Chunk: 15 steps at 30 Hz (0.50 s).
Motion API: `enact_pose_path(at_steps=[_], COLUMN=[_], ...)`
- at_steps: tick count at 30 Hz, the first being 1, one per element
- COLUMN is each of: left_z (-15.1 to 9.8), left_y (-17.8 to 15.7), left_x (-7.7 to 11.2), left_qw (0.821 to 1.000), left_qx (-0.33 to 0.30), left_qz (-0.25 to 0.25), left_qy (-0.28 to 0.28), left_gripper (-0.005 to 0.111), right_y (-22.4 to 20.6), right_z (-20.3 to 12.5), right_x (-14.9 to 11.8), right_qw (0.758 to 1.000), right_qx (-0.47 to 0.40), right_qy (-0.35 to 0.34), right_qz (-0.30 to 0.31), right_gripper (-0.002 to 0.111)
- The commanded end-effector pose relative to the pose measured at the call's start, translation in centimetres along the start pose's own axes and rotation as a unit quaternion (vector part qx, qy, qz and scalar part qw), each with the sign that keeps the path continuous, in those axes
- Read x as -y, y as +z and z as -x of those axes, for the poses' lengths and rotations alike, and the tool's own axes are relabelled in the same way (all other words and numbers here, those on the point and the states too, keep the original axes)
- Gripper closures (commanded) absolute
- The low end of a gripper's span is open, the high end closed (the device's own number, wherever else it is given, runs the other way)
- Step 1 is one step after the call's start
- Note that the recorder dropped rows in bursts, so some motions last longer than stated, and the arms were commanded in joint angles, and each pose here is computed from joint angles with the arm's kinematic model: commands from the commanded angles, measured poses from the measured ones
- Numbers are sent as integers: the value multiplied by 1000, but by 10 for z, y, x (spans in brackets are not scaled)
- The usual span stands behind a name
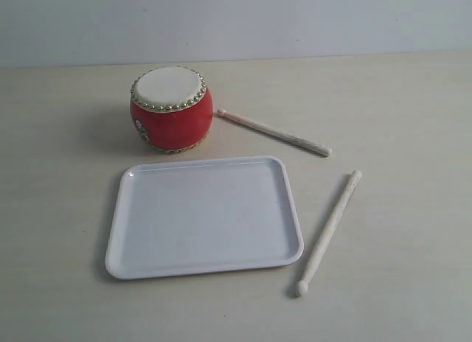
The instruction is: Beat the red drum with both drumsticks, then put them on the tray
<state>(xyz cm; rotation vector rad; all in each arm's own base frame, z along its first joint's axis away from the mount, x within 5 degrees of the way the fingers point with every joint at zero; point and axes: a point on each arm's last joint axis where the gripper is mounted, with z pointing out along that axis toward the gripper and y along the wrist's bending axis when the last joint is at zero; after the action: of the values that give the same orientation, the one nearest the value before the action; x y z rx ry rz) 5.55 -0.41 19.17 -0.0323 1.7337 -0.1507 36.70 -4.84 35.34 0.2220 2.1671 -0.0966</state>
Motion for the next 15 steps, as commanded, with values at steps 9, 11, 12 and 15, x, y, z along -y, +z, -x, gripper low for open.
enact_pose_path(at_steps=[9, 11, 12, 15], left_z=[-1, -1, -1, -1], left_y=[0, 0, 0, 0], left_x=[0, 0, 0, 0], left_qw=[1000, 1000, 1000, 1000], left_qx=[2, 2, 2, 2], left_qz=[1, 1, 1, 1], left_qy=[3, 3, 3, 3], left_gripper=[107, 107, 107, 107], right_y=[37, 44, 46, 55], right_z=[-1, -7, -11, -25], right_x=[-48, -70, -79, -113], right_qw=[961, 946, 938, 910], right_qx=[-209, -236, -249, -286], right_qy=[-139, -177, -193, -250], right_qz=[117, 138, 145, 165], right_gripper=[108, 108, 108, 108])
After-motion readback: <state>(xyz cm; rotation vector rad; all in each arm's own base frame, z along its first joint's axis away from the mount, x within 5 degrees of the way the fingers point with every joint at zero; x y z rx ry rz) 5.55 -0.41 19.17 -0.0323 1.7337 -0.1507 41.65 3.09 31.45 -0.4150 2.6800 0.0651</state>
